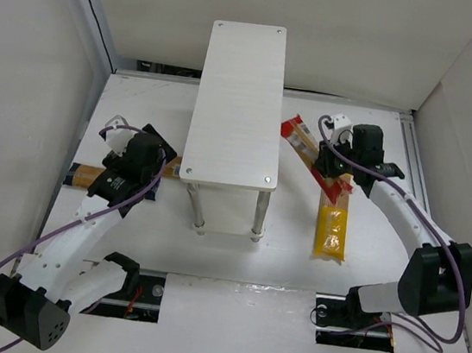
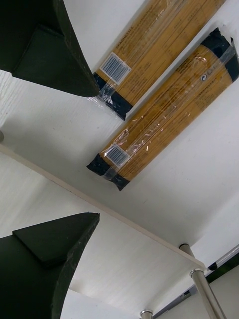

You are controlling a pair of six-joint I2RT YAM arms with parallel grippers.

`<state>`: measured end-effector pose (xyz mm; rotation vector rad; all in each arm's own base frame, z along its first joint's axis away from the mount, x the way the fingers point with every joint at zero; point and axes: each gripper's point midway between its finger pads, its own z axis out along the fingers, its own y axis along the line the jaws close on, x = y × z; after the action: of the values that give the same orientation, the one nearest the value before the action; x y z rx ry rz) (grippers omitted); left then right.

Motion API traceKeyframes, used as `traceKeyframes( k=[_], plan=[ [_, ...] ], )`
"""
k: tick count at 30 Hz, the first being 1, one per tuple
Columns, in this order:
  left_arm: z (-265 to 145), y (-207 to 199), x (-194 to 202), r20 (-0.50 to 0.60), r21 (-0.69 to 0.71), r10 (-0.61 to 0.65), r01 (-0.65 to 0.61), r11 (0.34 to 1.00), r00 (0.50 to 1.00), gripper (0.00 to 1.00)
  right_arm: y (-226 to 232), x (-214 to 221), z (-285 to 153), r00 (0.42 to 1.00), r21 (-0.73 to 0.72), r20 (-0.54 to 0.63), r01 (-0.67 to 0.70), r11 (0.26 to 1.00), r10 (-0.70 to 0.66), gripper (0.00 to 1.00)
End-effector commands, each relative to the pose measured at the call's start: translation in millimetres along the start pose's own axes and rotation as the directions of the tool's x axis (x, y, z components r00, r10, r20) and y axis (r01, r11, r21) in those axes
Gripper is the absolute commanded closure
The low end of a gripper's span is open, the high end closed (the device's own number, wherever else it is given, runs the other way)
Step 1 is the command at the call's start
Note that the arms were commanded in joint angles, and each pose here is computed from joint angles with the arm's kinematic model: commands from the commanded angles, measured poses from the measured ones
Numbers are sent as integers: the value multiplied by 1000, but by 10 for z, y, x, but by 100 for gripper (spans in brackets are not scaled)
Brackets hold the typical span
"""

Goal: Place and organize the pasta boxes and bags onto the shelf

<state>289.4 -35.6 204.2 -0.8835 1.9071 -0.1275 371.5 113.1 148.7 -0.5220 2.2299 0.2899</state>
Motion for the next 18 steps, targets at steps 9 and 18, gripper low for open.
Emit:
traceKeyframes(
  k=[9, 18],
  plan=[
    [-103, -64, -223, 64, 16, -85, 84, 996, 994, 1, 1594, -1043, -113, 804, -461, 503, 561, 687, -319, 100],
    [193, 282, -164, 5, -123, -186, 185, 975, 983, 1, 2436, -827, 51, 747, -589, 564, 663, 463, -352, 96]
  ],
)
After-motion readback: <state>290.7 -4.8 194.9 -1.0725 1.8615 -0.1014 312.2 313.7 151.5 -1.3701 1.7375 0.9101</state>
